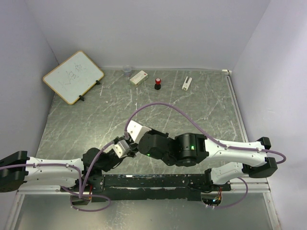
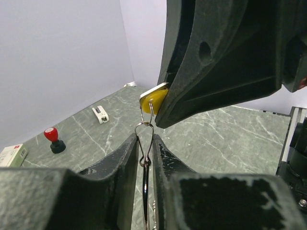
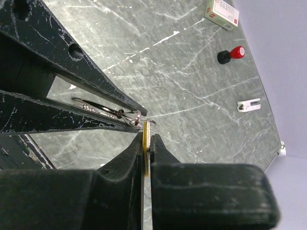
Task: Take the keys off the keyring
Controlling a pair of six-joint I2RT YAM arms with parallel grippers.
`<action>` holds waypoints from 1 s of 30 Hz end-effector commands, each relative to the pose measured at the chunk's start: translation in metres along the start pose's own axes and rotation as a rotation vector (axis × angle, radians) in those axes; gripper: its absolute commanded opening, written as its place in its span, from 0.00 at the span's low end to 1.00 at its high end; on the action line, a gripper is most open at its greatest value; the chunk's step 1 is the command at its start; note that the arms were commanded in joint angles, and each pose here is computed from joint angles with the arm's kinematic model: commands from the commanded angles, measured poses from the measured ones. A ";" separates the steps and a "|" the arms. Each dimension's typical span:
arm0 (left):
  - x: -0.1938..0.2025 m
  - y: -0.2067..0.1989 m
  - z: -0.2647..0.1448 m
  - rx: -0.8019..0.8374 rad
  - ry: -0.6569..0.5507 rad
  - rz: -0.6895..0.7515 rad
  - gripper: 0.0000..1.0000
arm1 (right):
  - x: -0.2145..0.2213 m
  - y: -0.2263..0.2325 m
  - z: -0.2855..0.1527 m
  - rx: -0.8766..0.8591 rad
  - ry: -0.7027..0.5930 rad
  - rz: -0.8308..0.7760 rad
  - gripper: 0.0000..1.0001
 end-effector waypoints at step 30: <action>-0.003 0.001 -0.003 -0.001 -0.031 -0.009 0.07 | 0.001 -0.010 -0.007 0.064 -0.042 0.049 0.00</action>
Point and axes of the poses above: each gripper's point midway between its finger pads, its own z axis out along the fingers, its own y axis along the line the jaws close on, x = y × z, the point moved 9 cm from there along -z, back along the fingers, and after that the axes turned 9 degrees about z, right-handed, at the moved point
